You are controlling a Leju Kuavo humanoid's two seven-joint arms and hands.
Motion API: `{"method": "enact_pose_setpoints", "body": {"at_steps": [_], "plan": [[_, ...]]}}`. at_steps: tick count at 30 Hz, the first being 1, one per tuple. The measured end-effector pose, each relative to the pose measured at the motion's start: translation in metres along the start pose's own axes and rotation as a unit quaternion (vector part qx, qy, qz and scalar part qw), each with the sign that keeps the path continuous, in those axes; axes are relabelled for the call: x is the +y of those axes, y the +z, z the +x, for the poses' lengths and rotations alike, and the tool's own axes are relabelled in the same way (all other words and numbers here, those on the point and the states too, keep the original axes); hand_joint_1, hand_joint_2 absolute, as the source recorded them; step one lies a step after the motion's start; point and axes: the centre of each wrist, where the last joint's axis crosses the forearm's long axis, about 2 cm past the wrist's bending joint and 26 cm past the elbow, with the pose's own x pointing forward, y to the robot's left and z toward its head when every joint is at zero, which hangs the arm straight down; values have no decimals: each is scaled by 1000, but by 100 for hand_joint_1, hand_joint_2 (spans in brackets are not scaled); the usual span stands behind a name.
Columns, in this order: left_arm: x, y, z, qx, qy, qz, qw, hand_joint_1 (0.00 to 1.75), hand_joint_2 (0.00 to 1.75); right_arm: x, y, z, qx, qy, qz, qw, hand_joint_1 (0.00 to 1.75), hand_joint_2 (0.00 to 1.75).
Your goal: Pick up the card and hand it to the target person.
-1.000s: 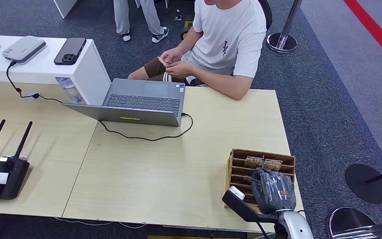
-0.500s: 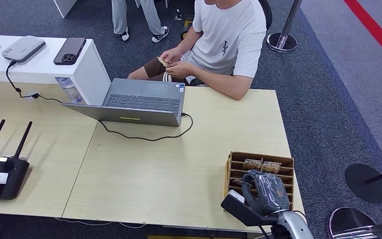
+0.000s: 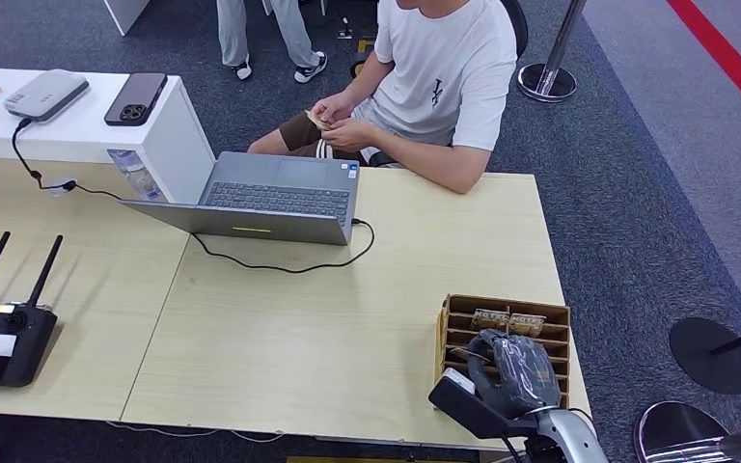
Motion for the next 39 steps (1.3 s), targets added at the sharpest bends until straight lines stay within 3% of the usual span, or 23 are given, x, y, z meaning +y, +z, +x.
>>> {"method": "enact_pose_setpoints", "body": {"at_steps": [9, 22, 32, 39], "plan": [[0, 0, 0, 0, 3, 1, 1000, 0, 175, -6, 8, -7, 11, 9, -13, 1000, 152, 175], [1, 0, -1, 0, 17, 4, 1000, 0, 175, -39, 20, -17, -27, 14, -62, 998, 152, 175], [1, 0, -2, 0, 26, 6, 1000, 0, 175, -55, 19, -17, -91, -22, -87, 992, 152, 175], [1, 0, -2, 0, 29, 7, 1000, 0, 175, -71, 5, -17, -145, -61, -141, 977, 152, 175]]}}
